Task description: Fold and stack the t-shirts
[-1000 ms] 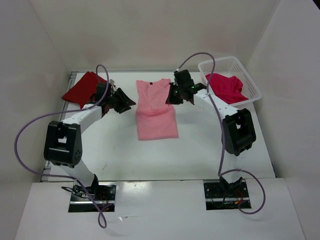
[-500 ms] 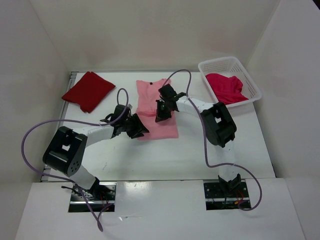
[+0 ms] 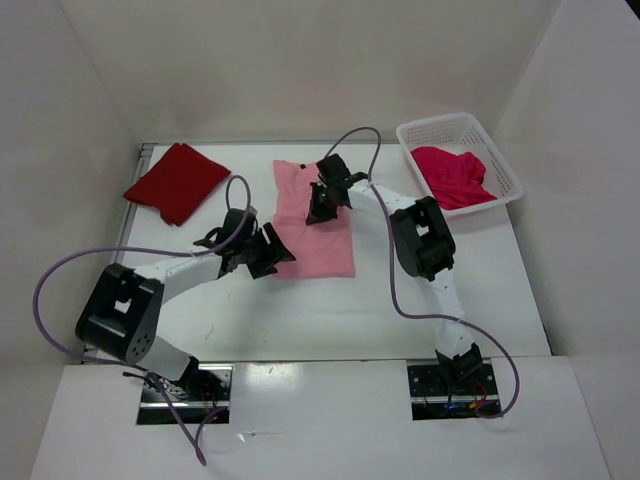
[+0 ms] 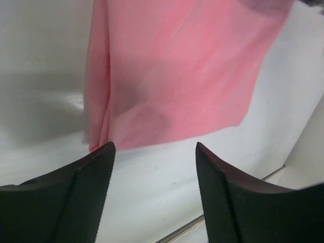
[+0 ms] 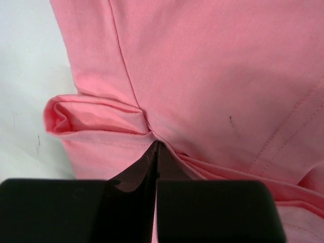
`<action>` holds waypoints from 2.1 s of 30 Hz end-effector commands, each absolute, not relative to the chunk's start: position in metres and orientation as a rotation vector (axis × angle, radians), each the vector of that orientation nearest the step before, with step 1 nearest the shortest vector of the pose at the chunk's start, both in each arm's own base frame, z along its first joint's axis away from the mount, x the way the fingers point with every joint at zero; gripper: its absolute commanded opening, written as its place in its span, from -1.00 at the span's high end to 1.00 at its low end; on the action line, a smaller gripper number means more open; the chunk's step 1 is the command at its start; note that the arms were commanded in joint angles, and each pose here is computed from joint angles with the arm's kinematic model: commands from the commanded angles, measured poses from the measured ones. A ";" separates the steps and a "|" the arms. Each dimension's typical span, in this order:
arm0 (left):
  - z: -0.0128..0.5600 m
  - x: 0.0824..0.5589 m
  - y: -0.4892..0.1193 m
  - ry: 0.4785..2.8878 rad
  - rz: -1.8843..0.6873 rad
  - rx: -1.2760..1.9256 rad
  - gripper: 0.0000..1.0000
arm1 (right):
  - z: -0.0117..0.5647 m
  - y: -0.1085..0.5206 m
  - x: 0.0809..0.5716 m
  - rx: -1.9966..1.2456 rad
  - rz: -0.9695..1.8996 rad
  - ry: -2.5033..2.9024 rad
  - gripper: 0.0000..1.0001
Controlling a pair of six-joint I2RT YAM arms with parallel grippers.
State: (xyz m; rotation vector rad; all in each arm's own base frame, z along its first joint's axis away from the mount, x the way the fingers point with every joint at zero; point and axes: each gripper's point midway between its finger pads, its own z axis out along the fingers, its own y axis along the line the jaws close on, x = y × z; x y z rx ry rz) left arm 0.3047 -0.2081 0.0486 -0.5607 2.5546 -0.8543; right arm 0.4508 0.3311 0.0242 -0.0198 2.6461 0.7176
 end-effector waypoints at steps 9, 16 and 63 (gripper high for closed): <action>0.058 0.283 -0.173 2.507 -0.801 -0.587 -0.37 | 0.147 0.291 0.436 0.055 0.836 2.403 0.57; 0.039 0.292 -0.178 2.548 -0.793 -0.601 -0.21 | 0.110 0.241 0.359 0.224 0.809 2.480 0.38; 0.084 0.175 -0.167 2.661 -0.968 -0.681 0.91 | 0.076 0.233 0.165 0.413 0.970 2.744 0.93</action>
